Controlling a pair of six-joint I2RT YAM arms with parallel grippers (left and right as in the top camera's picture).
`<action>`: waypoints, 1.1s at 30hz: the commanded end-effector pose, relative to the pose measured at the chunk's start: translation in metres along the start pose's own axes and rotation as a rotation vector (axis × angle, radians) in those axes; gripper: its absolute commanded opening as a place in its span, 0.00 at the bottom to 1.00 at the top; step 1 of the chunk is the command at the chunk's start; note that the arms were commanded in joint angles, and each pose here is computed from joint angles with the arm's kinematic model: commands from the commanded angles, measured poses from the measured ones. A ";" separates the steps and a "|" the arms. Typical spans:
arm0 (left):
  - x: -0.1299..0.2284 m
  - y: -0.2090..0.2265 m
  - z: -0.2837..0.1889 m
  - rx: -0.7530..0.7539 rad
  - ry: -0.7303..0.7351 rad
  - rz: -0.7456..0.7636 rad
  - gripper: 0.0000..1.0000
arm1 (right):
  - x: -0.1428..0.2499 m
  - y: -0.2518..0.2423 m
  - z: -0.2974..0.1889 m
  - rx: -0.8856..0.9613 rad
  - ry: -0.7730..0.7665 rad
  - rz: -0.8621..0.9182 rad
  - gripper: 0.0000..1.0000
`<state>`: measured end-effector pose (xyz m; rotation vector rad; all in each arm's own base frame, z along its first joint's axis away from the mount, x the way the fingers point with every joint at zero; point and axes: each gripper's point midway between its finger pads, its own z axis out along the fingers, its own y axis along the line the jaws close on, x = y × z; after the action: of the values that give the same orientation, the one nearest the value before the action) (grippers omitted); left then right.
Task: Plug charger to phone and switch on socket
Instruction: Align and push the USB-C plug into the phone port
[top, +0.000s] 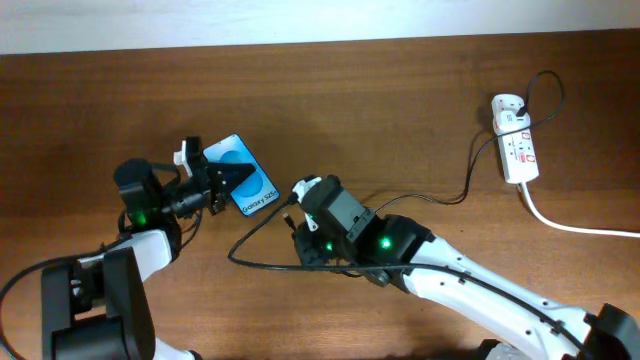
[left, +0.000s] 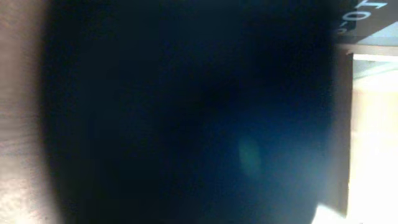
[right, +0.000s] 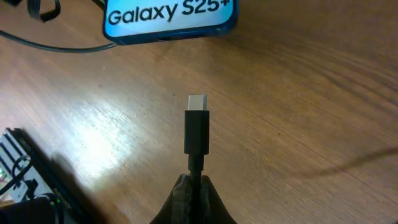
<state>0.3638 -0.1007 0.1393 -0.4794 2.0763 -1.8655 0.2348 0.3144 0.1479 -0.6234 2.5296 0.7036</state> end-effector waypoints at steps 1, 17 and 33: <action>0.006 -0.012 0.000 0.034 0.068 -0.002 0.00 | 0.002 0.019 0.000 -0.112 0.022 -0.014 0.04; 0.014 -0.022 0.023 0.043 0.079 0.099 0.00 | -0.012 0.009 0.001 -0.046 -0.042 0.083 0.04; 0.016 -0.022 0.023 0.045 0.091 0.072 0.00 | -0.013 0.009 0.008 -0.051 -0.039 0.118 0.04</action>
<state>0.3579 -0.1304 0.1524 -0.3432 2.0847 -1.9161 0.2397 0.3297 0.1531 -0.4939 2.5341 0.8223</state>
